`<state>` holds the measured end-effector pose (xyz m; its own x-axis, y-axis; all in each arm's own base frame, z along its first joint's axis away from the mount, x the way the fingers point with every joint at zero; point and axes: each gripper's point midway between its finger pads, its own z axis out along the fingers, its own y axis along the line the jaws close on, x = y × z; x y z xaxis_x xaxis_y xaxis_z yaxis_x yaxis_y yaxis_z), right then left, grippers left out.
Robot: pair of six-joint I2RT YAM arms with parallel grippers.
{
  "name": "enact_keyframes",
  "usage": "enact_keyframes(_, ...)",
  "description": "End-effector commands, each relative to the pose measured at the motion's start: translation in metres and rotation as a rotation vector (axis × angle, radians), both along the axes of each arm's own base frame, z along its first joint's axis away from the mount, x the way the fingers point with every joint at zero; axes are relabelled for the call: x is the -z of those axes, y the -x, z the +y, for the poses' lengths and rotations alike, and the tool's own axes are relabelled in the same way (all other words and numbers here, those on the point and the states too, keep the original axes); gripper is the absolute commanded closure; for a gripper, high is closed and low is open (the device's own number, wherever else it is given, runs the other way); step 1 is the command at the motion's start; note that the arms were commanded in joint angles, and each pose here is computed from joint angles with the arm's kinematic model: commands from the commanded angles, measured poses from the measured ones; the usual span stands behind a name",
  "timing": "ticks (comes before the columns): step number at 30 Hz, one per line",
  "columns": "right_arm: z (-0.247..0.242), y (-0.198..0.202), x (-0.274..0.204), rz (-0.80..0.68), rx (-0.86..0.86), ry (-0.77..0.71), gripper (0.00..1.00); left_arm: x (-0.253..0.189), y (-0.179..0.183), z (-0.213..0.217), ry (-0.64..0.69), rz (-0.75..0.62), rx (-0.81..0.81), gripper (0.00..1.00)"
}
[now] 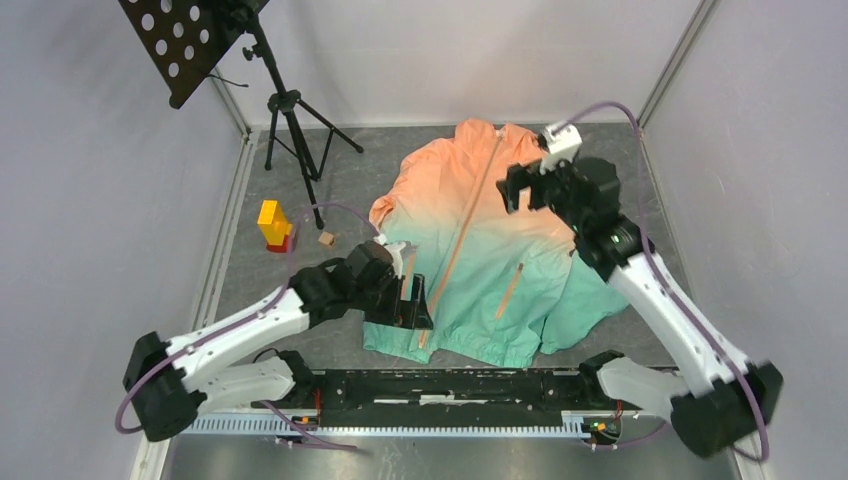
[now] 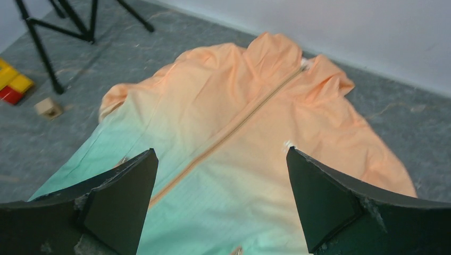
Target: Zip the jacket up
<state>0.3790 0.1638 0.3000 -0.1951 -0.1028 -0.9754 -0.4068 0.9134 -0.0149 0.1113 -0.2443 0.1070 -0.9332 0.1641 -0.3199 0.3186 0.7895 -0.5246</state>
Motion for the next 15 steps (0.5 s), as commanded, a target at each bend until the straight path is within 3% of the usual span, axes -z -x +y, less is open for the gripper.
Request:
enact_keyframes(1, -0.008, 0.076, -0.005, 0.019, -0.089, -0.114, 0.02, -0.076, -0.032, -0.008, 0.153, -0.248, -0.056, 0.0)
enact_keyframes(7, -0.057, 0.144, -0.098, -0.284, -0.001, -0.223, 0.02, -0.229, -0.045, -0.001, 0.381, -0.6, -0.053, 0.0)
enact_keyframes(11, -0.079, 0.167, -0.131, -0.375, 0.058, -0.249, 0.02, -0.326, -0.036, 0.032, 0.489, -0.86, -0.068, 0.0)
enact_keyframes(15, -0.091, 0.179, -0.146, -0.4, 0.089, -0.238, 0.02, -0.378, -0.028, 0.067, 0.529, -1.039, -0.128, 0.0)
